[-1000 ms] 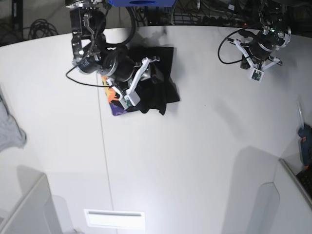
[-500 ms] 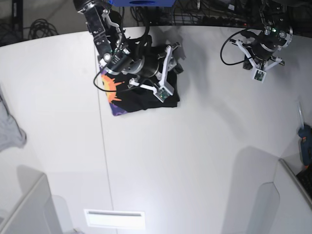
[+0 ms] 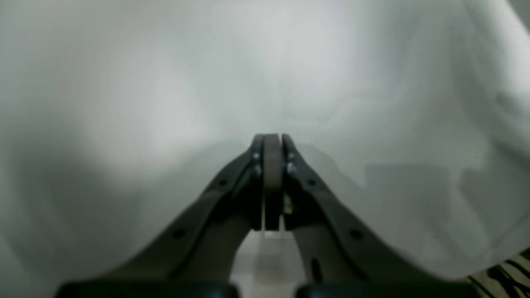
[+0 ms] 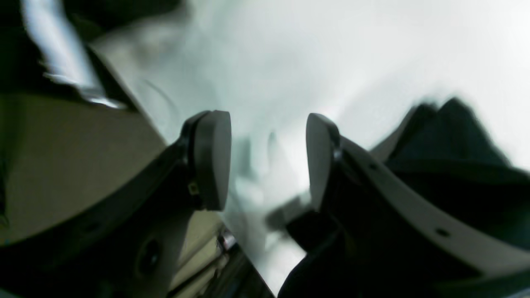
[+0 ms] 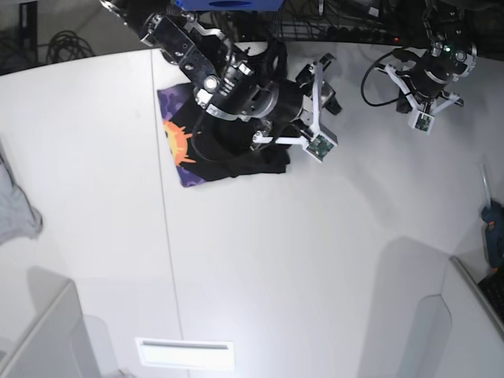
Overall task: Fold the T-shirt properly
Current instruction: 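Flatten and tuck the bundled shirt with the right gripper, then grasp the shirt edges with both grippers and spread the bundle flat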
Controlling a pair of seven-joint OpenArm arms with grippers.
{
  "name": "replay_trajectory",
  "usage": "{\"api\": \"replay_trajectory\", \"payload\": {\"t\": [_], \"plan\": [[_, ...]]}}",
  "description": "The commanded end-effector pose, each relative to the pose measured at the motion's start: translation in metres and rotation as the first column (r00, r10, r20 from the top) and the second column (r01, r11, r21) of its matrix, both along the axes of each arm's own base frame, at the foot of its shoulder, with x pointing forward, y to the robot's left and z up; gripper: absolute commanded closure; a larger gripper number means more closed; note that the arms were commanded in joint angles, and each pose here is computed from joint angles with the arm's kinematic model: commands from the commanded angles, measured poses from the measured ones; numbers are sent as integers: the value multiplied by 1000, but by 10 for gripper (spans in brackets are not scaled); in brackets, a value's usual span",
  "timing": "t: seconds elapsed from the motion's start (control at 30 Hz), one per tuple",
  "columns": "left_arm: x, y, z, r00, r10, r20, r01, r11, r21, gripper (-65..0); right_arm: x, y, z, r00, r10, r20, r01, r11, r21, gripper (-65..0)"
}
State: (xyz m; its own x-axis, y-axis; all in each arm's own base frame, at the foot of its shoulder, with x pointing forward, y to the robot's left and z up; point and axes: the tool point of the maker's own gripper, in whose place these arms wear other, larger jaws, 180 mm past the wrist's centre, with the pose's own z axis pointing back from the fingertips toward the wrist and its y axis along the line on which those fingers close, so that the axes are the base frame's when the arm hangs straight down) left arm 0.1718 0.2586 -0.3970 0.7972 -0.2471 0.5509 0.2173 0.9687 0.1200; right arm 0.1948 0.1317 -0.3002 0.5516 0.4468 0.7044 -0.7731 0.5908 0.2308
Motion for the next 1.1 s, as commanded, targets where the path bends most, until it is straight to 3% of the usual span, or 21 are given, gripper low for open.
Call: {"api": "replay_trajectory", "payload": {"t": [0.0, 0.07, 0.1, 0.33, 0.53, 0.8, 1.07], "plan": [[2, 7, 5, 1000, 4, 18, -4, 1000, 11, 0, 18, -16, 4, 997, -71, 31, 71, 997, -8, -180], [-1, 15, 3, 1000, 26, 10, -26, 1000, 16, 0, 35, -39, -2, 987, -153, 39, 154, 988, -22, -35], [-3, 19, 2, 999, 38, 6, -39, 999, 19, 0, 43, -52, -5, 980, -194, 53, 196, 980, -23, 0], [-19, 38, -13, 995, 88, -45, -87, 996, 17, 0, 80, -139, -12, 868, -472, 154, 469, 881, 60, 0], [-20, 41, -10, 998, 34, -46, -33, 999, 8, 0, 89, -179, -20, 821, -543, 179, 548, 836, 24, 0], [-19, 41, -12, 998, 33, -49, -33, 999, 6, 0, 70, -186, -62, 837, -538, 101, 545, 835, -74, 0], [-18, 38, -11, 999, 29, -46, -28, 1000, 4, 0, 42, -126, -70, 911, -411, 35, 412, 910, -52, 0]]}}
